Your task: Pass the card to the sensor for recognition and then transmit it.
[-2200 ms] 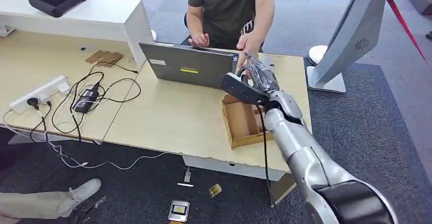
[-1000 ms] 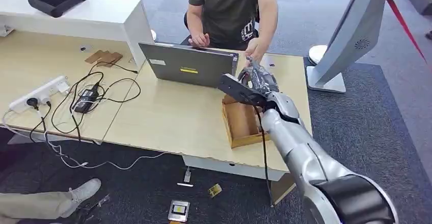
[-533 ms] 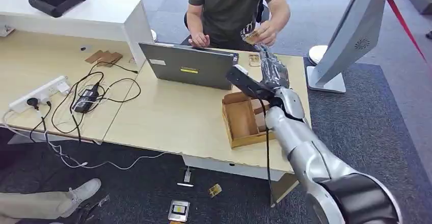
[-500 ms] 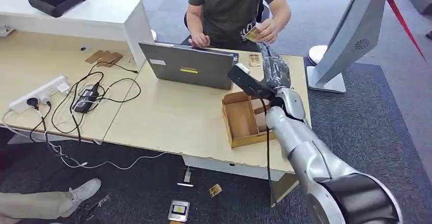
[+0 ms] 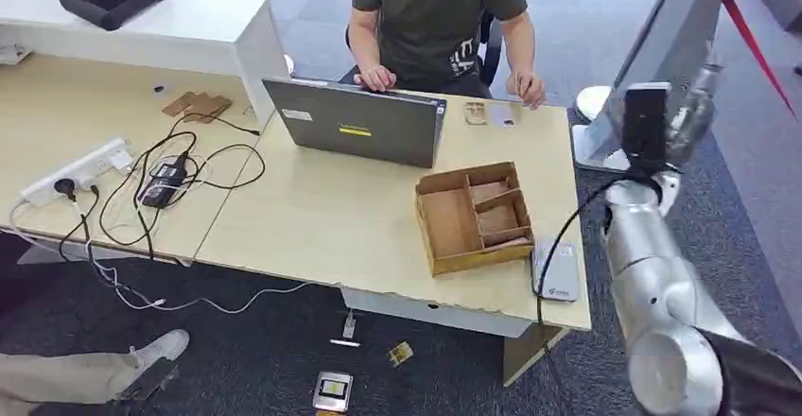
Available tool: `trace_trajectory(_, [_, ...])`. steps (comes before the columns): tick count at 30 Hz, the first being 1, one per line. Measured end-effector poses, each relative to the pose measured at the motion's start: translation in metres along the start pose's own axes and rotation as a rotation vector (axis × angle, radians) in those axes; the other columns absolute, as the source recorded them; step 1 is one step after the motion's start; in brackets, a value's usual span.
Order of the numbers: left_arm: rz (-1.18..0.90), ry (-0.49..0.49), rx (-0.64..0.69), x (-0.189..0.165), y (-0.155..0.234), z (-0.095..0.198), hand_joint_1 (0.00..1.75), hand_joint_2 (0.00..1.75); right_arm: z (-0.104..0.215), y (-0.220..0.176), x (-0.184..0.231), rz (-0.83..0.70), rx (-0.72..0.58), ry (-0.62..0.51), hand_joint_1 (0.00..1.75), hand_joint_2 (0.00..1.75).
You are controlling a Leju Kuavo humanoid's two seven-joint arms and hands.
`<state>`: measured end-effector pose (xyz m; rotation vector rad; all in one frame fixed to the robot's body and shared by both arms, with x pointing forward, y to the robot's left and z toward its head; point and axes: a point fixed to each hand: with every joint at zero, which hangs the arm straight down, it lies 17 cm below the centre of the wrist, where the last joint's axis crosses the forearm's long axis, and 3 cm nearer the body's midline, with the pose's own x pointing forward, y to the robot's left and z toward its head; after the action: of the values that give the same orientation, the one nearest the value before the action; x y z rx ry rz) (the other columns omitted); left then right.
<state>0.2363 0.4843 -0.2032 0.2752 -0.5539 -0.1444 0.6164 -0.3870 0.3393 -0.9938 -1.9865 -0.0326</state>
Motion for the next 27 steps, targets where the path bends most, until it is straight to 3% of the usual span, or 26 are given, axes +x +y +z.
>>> trace_trajectory(4, [0.092,-0.022,0.296,-0.011,0.074,0.006,0.00,1.75,0.019,-0.093,-0.123,-0.095,-0.177,0.306,0.00,1.75])
trace_trajectory(7, [0.189,-0.052,0.444,-0.021,0.109,0.017,0.00,1.75,0.066,-0.143,-0.214,-0.109,-0.202,0.555,0.00,1.75])
trace_trajectory(12, [0.233,-0.028,0.461,-0.045,0.112,0.024,0.00,1.75,0.167,-0.216,-0.317,0.012,-0.152,0.860,0.00,1.75])
trace_trajectory(15, [0.279,0.014,0.326,-0.054,0.082,0.019,0.00,1.75,0.250,-0.230,-0.361,0.067,0.002,1.077,0.00,1.75])
trace_trajectory(18, [0.281,0.046,0.196,-0.061,0.047,0.017,0.00,1.75,0.343,-0.227,-0.384,0.075,0.215,1.277,0.00,1.75])
trace_trajectory(21, [0.256,0.051,0.147,-0.060,0.027,0.016,0.00,1.75,0.432,-0.213,-0.384,0.008,0.434,1.433,0.00,1.75])
trace_trajectory(25, [0.203,0.046,0.085,-0.055,0.001,0.014,0.00,1.75,0.512,-0.195,-0.367,-0.066,0.642,1.550,0.00,1.75])
trace_trajectory(27, [0.181,0.036,0.063,-0.048,-0.010,0.012,0.00,1.75,0.538,-0.185,-0.358,-0.085,0.712,1.579,0.00,1.75])
